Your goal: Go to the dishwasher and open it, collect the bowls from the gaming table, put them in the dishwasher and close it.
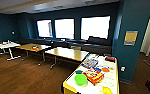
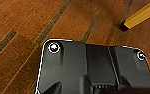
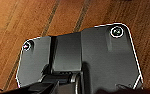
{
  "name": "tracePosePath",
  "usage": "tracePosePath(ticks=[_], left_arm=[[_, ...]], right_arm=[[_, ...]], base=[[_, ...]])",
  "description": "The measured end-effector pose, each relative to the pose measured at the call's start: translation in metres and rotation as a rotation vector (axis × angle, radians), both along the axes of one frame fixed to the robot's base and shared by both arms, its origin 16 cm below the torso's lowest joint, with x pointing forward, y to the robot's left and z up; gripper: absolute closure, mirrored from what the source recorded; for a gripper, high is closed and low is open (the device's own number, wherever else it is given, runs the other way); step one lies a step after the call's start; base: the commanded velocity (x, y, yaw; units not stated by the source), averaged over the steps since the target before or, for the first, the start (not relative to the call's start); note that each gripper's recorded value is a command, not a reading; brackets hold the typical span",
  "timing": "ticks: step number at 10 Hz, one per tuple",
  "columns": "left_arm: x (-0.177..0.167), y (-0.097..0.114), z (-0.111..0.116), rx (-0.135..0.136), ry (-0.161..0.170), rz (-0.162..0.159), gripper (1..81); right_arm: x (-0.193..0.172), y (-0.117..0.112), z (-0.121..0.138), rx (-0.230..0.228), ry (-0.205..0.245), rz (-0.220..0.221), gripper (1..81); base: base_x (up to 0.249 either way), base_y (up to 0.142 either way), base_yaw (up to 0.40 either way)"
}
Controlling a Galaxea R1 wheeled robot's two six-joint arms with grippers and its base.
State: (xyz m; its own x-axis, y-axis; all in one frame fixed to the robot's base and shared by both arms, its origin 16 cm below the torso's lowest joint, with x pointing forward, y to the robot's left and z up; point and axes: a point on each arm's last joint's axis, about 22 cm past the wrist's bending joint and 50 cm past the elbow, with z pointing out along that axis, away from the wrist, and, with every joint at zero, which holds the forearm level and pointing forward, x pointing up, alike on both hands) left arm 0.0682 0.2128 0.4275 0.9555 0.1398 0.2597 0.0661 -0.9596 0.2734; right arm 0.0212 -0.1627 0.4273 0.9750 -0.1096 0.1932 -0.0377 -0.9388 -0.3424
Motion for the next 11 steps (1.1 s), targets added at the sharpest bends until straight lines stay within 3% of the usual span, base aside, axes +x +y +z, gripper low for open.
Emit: tracePosePath(ticks=[11], left_arm=[[-0.0016, 0.0005, -0.0003, 0.001, 0.003, 0.0, 1.0]], right_arm=[[0.0008, 0.0012, 0.0003, 0.002, -0.002, -0.001, 1.0]], base=[[0.135, 0.103, 0.0]])
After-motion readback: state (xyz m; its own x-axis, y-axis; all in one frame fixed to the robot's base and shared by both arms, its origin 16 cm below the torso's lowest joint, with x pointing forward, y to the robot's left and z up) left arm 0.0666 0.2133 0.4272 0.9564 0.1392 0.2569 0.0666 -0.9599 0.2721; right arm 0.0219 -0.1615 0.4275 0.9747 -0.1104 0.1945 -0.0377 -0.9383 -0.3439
